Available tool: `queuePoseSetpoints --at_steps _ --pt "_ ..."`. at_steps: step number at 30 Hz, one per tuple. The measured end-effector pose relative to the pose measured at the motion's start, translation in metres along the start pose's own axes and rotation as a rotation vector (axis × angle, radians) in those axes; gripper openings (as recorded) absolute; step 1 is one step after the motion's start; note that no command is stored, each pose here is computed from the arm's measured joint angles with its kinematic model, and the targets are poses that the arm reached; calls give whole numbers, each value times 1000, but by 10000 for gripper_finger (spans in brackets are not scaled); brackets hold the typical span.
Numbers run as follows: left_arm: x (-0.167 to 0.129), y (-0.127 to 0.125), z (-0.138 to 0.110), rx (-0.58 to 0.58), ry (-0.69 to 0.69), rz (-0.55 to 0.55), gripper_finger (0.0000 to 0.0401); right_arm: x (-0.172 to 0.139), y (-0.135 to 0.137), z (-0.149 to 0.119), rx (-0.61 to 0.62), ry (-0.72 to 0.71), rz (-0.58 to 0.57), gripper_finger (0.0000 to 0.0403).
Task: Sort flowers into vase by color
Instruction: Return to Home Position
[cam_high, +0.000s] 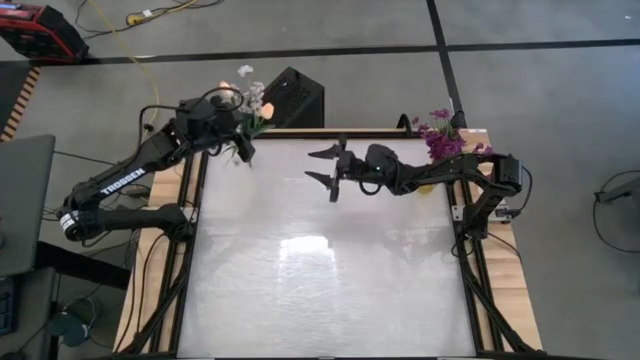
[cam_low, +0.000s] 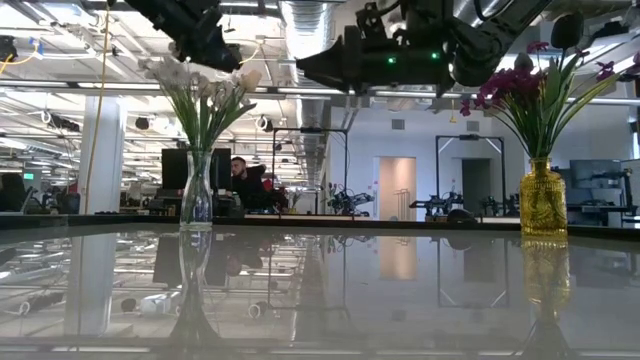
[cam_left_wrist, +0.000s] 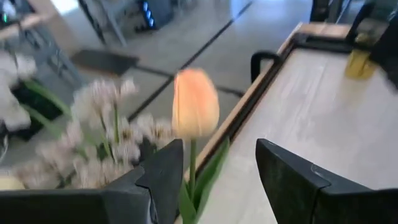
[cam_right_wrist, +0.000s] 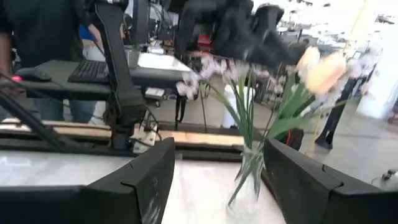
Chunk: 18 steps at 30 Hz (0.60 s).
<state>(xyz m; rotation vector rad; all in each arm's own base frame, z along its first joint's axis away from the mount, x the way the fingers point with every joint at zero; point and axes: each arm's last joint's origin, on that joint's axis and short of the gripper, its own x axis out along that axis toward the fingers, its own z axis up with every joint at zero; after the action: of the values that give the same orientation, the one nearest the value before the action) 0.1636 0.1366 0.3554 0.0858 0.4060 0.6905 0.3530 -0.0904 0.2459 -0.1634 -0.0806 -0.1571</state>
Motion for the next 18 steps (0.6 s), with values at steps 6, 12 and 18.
queuePoseSetpoints --at_steps 6,12,18 --pt "-1 2 9 47 -89 41 190 0 2 -5 6 48 16 272" --pt "-1 5 -3 -7 60 173 182 0 3 -6 7 58 36 272" --pt "-1 2 -8 -21 97 105 93 0 0 -5 6 48 25 272"
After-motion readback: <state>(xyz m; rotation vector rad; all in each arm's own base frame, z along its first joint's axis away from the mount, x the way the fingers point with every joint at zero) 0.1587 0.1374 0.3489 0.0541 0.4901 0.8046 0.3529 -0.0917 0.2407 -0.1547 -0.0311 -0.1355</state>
